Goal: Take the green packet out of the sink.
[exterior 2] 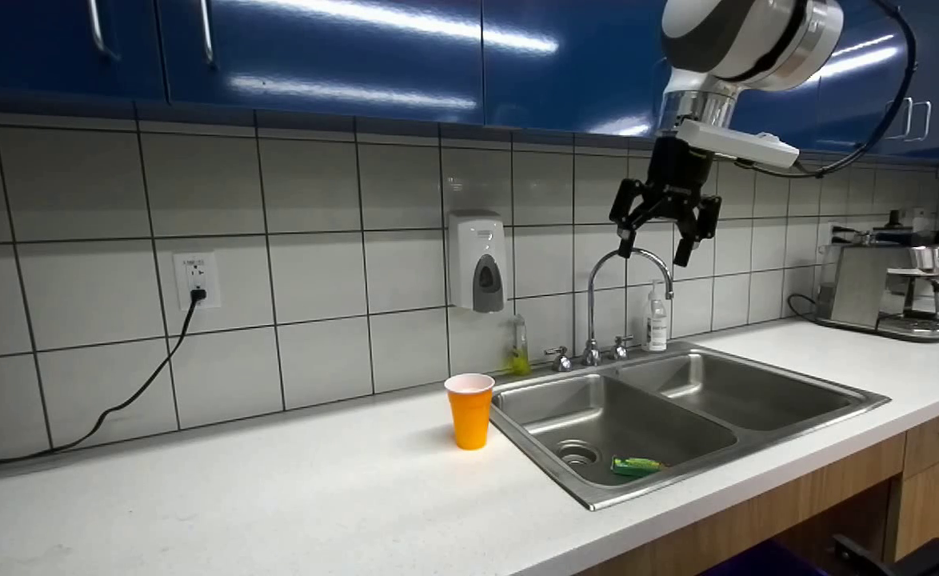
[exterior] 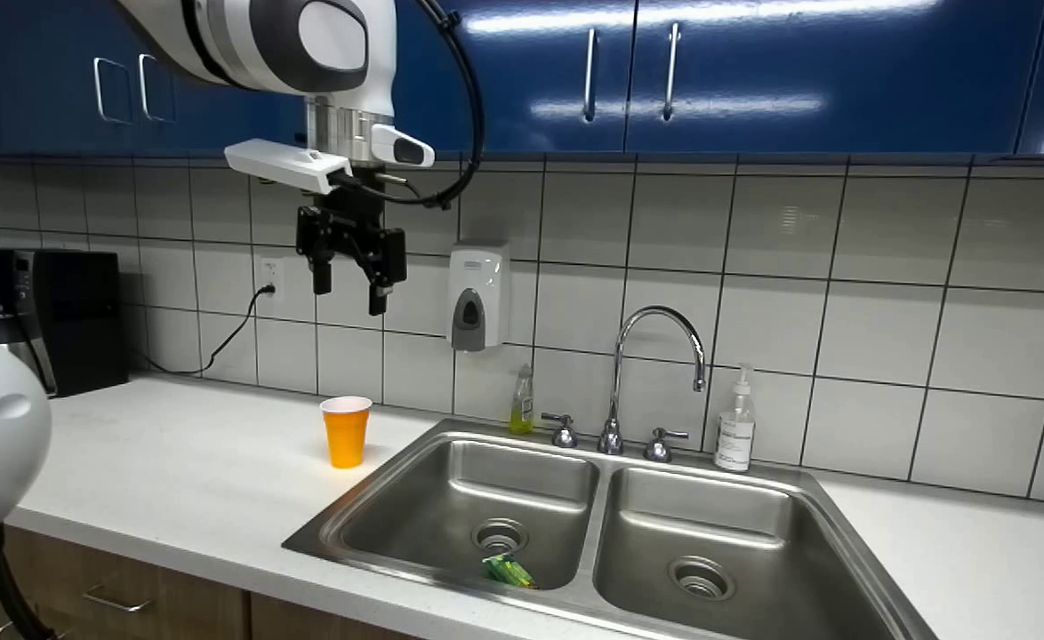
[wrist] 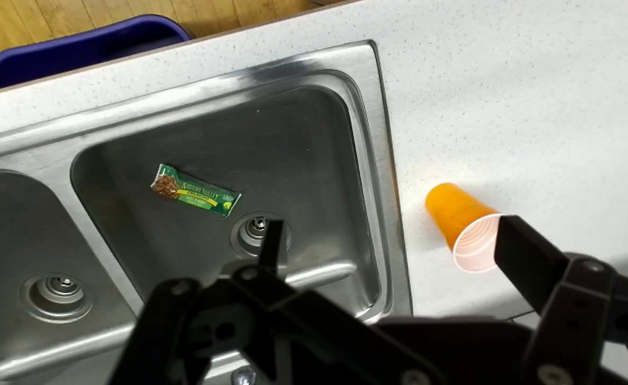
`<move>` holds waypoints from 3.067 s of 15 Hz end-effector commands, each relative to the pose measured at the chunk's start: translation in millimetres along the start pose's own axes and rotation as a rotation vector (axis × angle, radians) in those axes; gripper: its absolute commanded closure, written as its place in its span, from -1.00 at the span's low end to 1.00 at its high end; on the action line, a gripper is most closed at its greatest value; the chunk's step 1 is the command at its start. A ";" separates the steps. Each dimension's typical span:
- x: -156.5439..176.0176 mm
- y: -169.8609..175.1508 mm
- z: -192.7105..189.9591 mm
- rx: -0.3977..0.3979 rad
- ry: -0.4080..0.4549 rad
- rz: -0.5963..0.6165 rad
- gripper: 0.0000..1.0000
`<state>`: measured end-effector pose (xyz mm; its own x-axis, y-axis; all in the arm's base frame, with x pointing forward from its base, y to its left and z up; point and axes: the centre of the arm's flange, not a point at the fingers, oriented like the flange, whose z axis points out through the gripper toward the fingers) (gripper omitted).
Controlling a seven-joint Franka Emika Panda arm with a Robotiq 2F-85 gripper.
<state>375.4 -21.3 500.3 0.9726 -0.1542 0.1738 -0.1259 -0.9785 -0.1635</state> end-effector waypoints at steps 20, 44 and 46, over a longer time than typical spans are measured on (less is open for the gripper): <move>81.0 79.2 177.9 -0.115 0.107 0.072 -1.00; 153.4 175.7 363.5 -0.218 -0.019 0.148 -1.00; 151.3 180.6 372.7 -0.223 -0.032 0.152 -1.00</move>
<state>564.8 -158.9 146.8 0.9404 -0.3088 0.1425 -0.3149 -0.9489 0.0215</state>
